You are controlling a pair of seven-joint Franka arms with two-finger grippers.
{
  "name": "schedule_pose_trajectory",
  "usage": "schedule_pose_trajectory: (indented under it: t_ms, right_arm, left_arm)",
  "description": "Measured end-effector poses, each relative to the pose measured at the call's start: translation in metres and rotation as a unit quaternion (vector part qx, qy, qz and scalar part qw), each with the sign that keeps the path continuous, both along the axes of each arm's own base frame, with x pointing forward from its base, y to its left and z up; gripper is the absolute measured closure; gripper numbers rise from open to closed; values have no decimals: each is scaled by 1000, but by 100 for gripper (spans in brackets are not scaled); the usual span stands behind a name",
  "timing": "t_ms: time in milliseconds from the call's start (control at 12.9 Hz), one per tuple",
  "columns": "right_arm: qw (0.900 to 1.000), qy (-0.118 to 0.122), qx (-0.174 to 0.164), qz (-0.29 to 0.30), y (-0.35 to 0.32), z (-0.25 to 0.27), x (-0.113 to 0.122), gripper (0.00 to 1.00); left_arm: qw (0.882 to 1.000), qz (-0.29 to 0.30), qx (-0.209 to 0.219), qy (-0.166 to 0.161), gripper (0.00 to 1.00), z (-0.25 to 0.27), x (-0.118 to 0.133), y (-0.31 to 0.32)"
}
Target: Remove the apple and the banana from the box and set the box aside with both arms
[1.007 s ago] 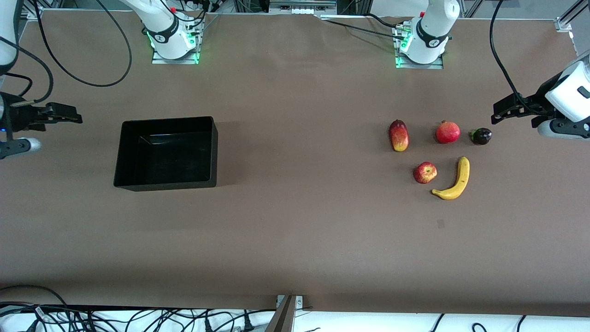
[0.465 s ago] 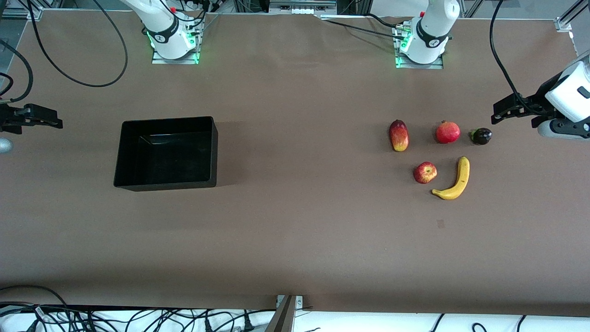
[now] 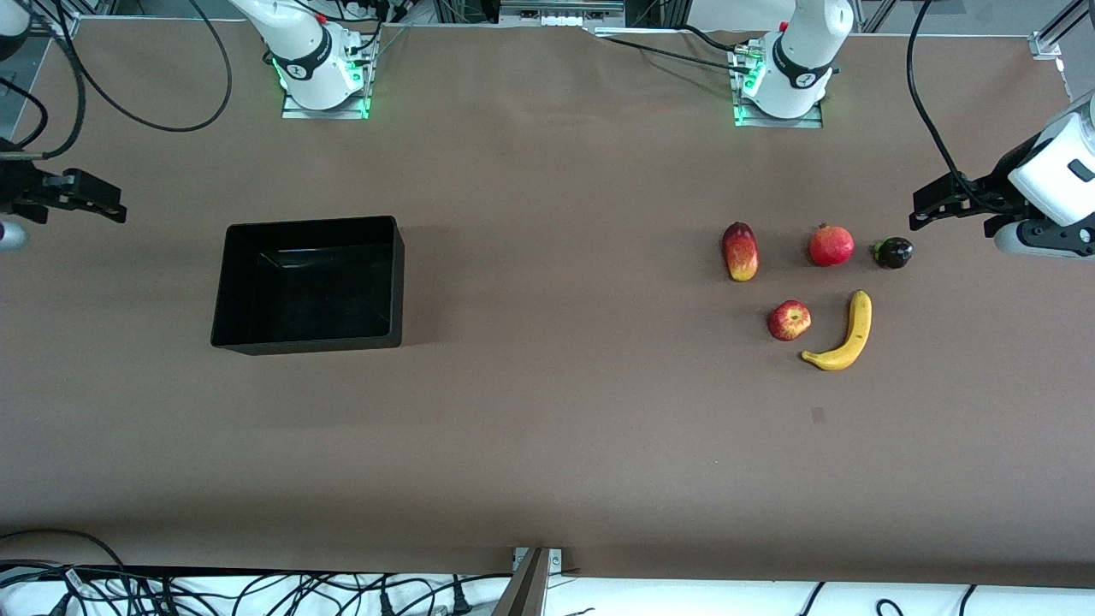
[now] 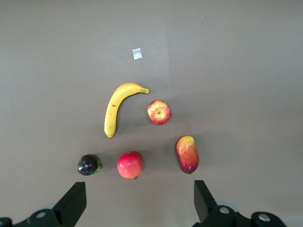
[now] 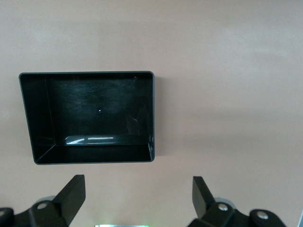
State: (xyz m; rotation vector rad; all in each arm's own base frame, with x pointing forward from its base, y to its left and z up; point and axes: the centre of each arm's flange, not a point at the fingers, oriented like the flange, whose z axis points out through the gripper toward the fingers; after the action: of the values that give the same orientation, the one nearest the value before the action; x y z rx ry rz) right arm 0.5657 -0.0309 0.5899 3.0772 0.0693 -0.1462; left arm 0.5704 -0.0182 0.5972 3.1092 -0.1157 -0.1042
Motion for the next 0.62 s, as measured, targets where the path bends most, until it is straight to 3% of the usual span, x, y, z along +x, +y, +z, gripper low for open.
schedule_pose_trajectory:
  t_ms: [387,620]
  right_arm:
    - [999,-21,-3,-33,-31,16,-7,0]
    - [999,-19,-1,-34,-31,15,-7,0]
  left_arm:
    - [1000,0,0,0,0,0,0,0]
    - [1000,0,0,0,0,0,0,-1]
